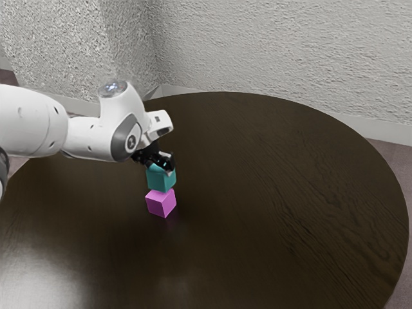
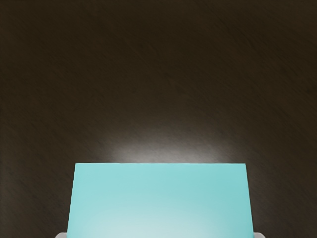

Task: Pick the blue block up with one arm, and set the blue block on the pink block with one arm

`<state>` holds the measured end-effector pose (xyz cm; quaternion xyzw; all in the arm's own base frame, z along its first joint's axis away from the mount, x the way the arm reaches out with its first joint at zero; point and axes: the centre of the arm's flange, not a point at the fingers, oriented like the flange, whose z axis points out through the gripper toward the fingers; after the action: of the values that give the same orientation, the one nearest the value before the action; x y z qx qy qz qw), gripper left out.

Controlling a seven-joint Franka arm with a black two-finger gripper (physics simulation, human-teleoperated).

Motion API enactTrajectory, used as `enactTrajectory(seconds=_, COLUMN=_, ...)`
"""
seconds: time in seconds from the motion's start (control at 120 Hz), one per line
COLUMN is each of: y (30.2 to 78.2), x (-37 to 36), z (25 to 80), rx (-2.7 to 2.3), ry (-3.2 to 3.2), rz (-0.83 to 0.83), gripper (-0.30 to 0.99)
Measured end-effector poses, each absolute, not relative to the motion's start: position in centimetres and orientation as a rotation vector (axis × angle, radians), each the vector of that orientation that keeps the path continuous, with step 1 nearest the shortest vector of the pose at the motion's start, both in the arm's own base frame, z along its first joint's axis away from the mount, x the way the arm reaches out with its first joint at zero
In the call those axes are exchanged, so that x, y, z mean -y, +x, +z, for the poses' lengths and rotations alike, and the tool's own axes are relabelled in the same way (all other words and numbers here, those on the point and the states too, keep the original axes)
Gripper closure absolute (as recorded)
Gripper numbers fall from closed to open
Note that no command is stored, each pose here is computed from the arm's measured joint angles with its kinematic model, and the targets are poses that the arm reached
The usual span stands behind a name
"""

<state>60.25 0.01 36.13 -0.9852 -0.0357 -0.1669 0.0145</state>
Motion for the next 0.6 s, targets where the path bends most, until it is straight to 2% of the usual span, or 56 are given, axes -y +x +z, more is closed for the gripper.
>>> enactTrajectory(seconds=0.3, y=58.0, x=0.1, z=35.6, rx=0.148, ry=-3.09, rz=-0.555, gripper=0.31)
enactTrajectory(seconds=0.6, y=58.0, x=0.3, z=36.3, rx=-0.005, ry=-3.017, rz=-0.584, gripper=0.33)
